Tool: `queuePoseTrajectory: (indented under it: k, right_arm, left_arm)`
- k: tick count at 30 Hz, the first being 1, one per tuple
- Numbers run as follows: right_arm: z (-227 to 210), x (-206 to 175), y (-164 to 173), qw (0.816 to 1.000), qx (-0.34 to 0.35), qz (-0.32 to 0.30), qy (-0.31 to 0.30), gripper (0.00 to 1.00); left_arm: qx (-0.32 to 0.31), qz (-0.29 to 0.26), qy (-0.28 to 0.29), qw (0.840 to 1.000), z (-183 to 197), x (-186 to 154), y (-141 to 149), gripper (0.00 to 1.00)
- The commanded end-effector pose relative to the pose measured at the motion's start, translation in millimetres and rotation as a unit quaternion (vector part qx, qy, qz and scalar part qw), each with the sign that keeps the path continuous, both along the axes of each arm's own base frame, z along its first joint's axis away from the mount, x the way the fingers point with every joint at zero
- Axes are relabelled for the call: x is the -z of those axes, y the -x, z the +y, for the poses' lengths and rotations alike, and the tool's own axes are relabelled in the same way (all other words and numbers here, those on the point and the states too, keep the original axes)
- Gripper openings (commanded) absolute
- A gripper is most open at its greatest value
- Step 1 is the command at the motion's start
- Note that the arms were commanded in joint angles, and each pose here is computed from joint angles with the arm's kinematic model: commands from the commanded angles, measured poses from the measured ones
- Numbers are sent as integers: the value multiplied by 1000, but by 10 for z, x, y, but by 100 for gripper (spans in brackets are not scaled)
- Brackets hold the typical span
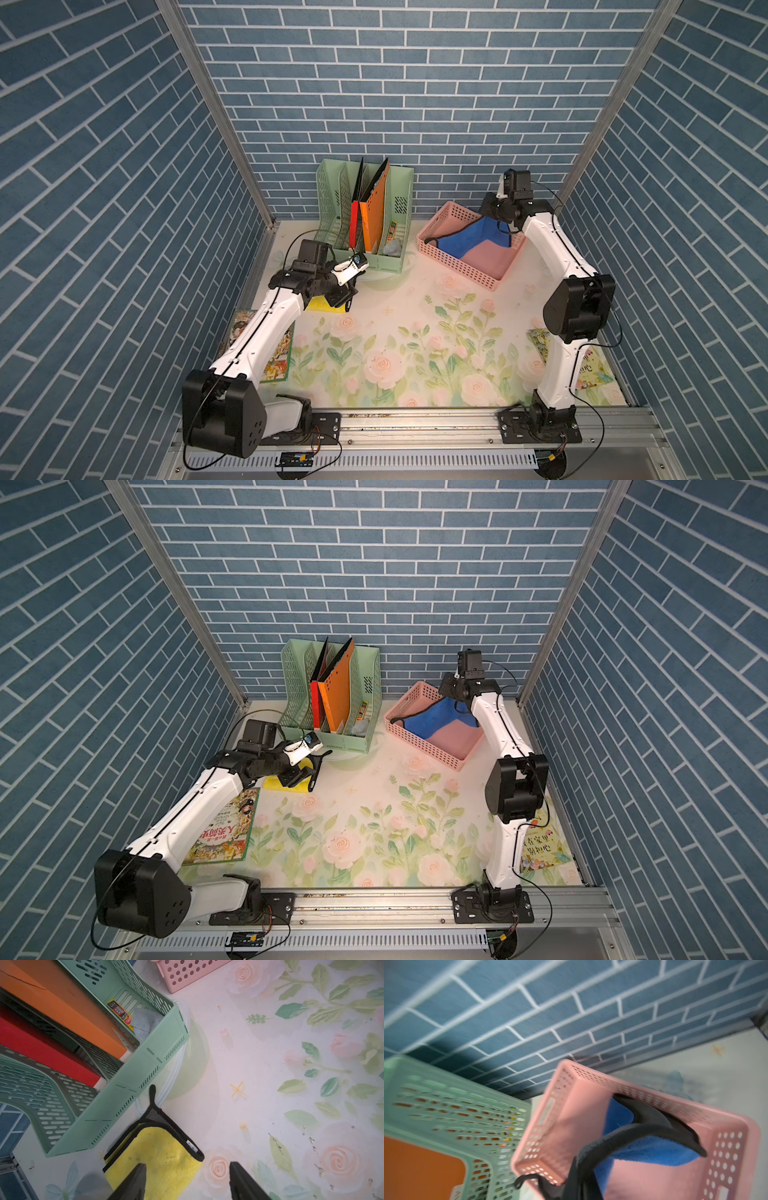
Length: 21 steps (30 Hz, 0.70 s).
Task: Fold the square dishcloth
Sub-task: Pick up the cleaning item from the bin, then place the cleaning item at the center of the board.
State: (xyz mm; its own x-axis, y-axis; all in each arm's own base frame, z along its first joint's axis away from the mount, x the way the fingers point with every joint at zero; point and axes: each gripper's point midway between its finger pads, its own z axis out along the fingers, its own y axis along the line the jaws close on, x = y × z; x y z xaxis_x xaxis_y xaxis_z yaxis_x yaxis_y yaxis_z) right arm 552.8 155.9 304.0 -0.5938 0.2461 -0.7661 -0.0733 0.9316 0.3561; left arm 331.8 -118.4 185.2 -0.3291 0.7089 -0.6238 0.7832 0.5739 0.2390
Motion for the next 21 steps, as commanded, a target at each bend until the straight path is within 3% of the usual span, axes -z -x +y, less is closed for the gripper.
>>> queuePoseTrajectory:
  k: [1, 8, 12, 17, 21]
  right_arm:
    - [398, -907, 410, 994, -69, -81, 16, 0]
    - [1006, -1490, 893, 982, -128, -135, -11, 0]
    - [1266, -1645, 1103, 975, -159, -149, -40, 0]
    - [1758, -1572, 1427, 952, -265, -126, -84, 0]
    - [2190, -1290, 1754, 934, -338, -88, -75, 0]
  left_arm:
    - [-17, -21, 54, 998, -74, -253, -95, 68]
    - [-28, -39, 130, 990, -206, -537, -166, 71]
    - [-21, -55, 196, 979, -323, -765, -149, 79]
    - [1, -67, 221, 973, -401, -891, -114, 81]
    - [-10, -57, 217, 974, -348, -773, -166, 81]
